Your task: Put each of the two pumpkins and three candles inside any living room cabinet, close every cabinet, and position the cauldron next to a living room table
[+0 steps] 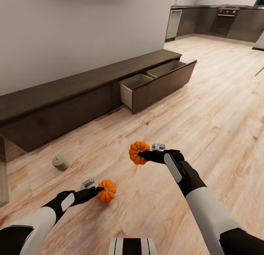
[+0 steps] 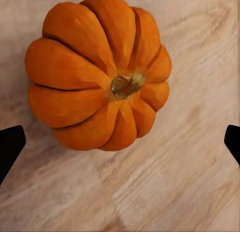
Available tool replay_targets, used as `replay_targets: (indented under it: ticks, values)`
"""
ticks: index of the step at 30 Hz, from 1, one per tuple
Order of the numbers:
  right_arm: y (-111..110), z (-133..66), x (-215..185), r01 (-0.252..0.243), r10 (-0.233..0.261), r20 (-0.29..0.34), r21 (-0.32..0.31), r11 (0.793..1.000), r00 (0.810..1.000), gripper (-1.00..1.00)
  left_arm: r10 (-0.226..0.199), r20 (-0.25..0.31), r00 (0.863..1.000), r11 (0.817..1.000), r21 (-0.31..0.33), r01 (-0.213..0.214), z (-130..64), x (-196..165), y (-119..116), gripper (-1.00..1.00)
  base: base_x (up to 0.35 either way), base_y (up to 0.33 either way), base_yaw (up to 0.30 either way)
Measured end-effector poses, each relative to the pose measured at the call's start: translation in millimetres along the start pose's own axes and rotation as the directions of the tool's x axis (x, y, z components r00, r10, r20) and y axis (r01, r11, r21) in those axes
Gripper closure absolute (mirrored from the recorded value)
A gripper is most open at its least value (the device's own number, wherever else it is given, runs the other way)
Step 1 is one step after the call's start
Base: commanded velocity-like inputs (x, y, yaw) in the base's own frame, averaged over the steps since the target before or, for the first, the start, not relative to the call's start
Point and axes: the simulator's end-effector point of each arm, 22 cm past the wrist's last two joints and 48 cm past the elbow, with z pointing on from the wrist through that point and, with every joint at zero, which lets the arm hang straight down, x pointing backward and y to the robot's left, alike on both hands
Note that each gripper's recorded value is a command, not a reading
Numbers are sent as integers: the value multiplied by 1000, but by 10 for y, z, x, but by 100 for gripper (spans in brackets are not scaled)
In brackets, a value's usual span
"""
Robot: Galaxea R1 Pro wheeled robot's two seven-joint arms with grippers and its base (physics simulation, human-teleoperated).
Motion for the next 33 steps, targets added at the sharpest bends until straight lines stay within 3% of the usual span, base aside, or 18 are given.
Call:
replay_targets:
  ticks: [10, 19, 33]
  values:
    - [-1, 4, 3, -1, 1, -1, 0, 1000, 1000, 100, -1, -1, 1000, 999, -50, 0, 2, 5, 110, -100, 112, 0, 0]
    - [-4, 5, 7, -1, 1, -2, 0, 1000, 1000, 100, -1, -1, 1000, 999, -53, 1, 4, 7, 113, -100, 1, 0, 0]
    - [-163, 246, 281, -24, 25, -55, 11, 1000, 998, 100, -21, -44, 999, 997, -73, 18, 173, 218, 290, -100, 0, 0, 0]
